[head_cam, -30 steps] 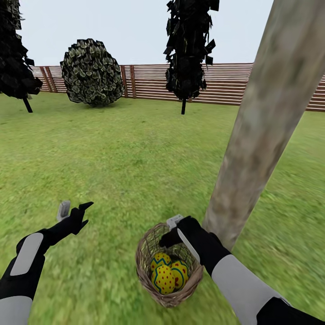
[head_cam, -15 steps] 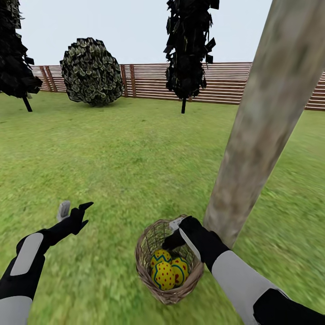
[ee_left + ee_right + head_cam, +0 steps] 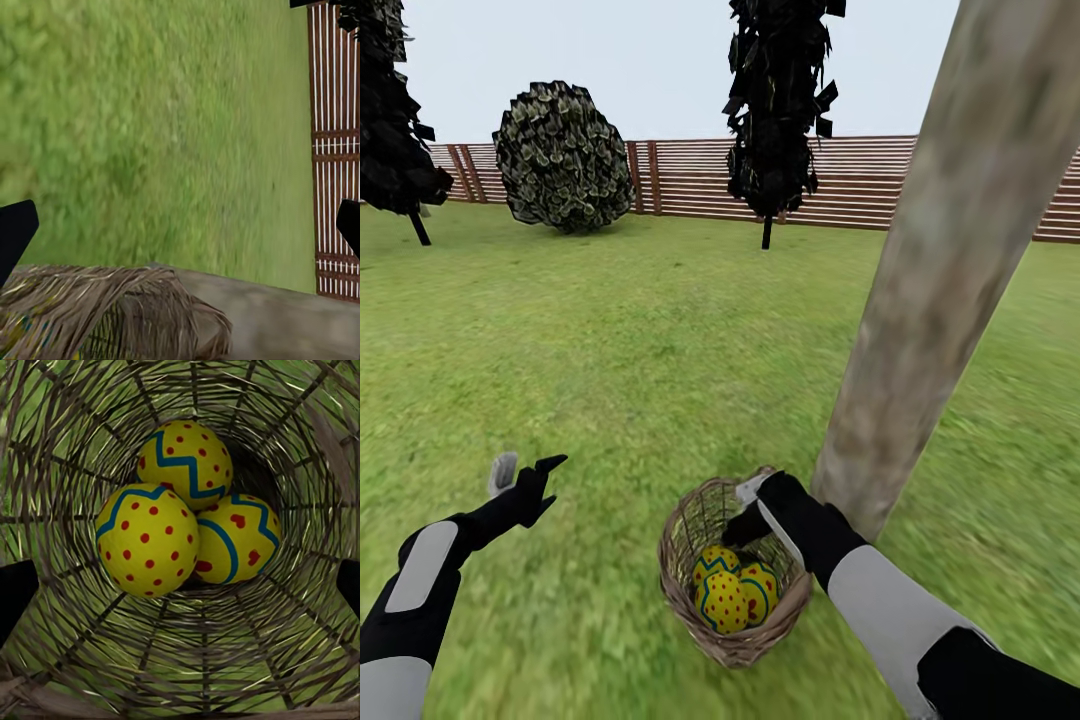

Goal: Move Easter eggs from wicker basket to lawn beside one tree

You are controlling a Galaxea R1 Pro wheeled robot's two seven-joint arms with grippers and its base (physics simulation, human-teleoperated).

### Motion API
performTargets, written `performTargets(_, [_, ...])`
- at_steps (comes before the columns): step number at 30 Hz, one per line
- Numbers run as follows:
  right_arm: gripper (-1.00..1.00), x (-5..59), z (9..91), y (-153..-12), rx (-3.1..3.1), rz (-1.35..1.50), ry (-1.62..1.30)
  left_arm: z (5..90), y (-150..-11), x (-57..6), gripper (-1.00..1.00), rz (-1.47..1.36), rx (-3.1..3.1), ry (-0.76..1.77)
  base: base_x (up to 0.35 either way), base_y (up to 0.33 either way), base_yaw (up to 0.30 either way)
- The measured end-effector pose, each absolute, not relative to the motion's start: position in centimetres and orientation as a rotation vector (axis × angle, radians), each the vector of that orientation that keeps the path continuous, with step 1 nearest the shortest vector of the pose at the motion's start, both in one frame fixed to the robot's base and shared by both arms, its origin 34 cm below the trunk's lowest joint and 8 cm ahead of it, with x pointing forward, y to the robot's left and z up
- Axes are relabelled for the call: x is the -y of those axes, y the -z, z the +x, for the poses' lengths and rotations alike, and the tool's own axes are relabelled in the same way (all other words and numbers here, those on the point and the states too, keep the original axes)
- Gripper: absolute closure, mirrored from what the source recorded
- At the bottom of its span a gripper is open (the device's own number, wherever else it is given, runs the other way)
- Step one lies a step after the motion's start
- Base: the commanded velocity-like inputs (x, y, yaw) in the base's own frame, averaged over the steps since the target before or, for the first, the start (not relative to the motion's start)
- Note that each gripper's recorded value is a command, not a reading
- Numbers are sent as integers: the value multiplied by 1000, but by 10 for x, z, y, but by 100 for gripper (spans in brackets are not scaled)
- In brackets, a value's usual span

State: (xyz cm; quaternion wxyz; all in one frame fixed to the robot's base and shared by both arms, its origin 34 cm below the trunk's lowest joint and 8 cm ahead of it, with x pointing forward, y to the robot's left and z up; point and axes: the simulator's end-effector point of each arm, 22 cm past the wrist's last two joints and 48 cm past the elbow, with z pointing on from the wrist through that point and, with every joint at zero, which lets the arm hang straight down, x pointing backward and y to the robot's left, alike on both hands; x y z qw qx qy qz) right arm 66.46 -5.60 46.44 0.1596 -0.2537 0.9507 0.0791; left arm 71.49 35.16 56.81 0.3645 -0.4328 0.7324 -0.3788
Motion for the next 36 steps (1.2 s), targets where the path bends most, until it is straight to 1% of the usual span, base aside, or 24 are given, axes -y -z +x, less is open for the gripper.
performTargets(5, [-100, 46, 653, -454, -2763, -778, -383, 712, -557, -352, -100, -1114, -1884, 973, 0, 0, 0])
performTargets(12, [-100, 55, 651, -437, -2766, -821, -332, 709, -542, -352, -100, -1113, -1884, 972, 0, 0, 0])
performTargets(36, [-100, 50, 642, -390, -2746, -829, -333, 694, -487, -353, -100, -1114, -1885, 971, 0, 0, 0])
